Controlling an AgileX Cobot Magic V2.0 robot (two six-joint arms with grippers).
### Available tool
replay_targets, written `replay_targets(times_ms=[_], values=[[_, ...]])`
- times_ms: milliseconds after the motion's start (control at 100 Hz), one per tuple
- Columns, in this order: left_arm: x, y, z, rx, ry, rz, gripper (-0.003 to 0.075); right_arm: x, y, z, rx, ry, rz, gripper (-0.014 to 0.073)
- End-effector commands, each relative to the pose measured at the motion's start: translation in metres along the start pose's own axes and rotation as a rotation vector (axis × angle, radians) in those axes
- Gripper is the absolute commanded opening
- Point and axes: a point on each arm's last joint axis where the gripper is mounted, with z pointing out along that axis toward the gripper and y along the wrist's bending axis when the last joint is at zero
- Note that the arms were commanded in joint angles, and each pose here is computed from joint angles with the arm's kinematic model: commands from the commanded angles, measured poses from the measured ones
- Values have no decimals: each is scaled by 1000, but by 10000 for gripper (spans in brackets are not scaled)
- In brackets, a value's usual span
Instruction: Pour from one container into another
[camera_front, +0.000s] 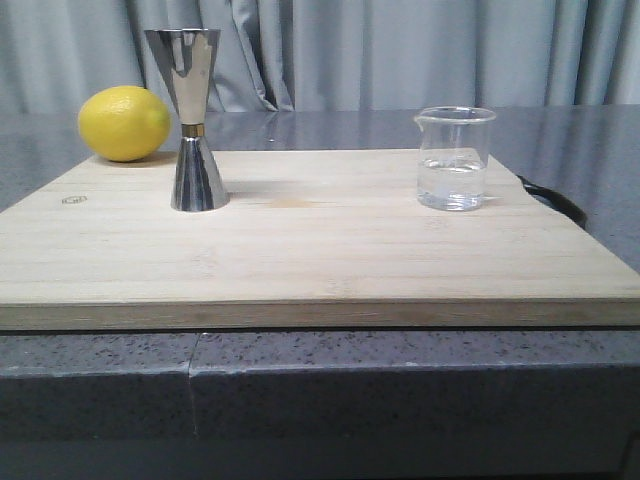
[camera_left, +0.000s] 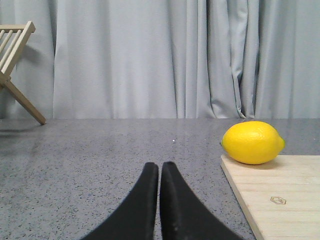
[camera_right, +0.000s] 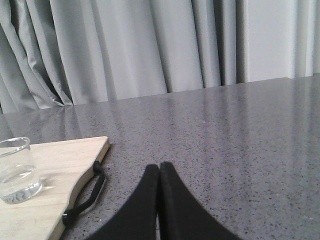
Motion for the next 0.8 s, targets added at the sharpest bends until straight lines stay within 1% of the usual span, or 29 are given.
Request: replay_targets(times_ms=[0, 680, 790], values=[[-4, 0, -3, 2, -91, -10, -19, 1, 0, -1, -7, -64, -17, -70], [-4, 0, -3, 2, -91, -10, -19, 1, 0, -1, -7, -64, -17, -70], [-4, 0, -3, 2, -91, -10, -19, -1, 0, -1, -10, -82, -17, -70]])
